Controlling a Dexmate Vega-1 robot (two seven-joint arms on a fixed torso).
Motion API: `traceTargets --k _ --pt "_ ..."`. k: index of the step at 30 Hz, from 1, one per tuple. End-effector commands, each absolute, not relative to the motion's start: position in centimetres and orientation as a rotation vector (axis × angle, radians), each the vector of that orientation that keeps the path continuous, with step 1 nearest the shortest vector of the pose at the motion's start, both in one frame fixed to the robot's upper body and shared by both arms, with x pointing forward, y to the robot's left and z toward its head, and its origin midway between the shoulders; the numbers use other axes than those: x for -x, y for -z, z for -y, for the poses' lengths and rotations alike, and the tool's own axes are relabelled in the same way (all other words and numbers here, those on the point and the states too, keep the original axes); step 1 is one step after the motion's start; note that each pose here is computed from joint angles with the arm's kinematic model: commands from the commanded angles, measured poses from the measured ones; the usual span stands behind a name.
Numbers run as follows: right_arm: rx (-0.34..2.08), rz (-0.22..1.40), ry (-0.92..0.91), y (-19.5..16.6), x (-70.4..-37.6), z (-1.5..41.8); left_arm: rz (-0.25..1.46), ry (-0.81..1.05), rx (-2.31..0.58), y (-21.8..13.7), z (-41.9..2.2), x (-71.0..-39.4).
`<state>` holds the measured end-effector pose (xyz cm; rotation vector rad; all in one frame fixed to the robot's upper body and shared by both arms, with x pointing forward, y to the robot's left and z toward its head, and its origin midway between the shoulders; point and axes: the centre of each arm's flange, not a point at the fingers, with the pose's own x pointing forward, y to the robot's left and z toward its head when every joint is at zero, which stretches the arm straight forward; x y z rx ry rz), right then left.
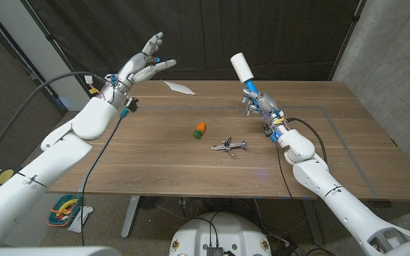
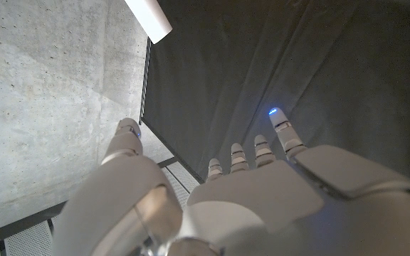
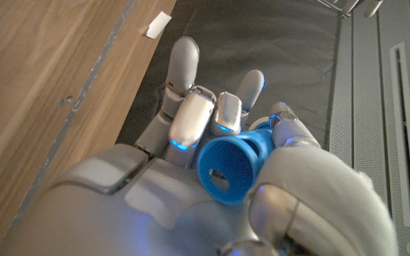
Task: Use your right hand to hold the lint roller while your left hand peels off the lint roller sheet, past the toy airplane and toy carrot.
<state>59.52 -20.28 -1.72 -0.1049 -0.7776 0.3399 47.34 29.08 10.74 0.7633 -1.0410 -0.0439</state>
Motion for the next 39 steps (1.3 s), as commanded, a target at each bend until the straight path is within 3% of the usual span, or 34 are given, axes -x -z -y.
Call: traceTargets --k 1,15,25,39 --pt "0.150 0.756 0.145 1.9 -58.0 23.0 1.005 0.033 -0.820 -10.3 -28.5 -47.4" --pt "0.311 0.757 0.351 1.8 -57.6 21.9 0.859 0.025 -0.697 -8.5 -28.3 -47.8" --pt "0.338 0.746 0.359 2.1 -57.0 22.0 0.721 0.168 -0.591 -7.7 -28.4 -48.7" --pt "0.362 0.708 0.348 3.1 -56.7 23.0 0.696 0.207 -0.599 -7.7 -27.3 -48.4"
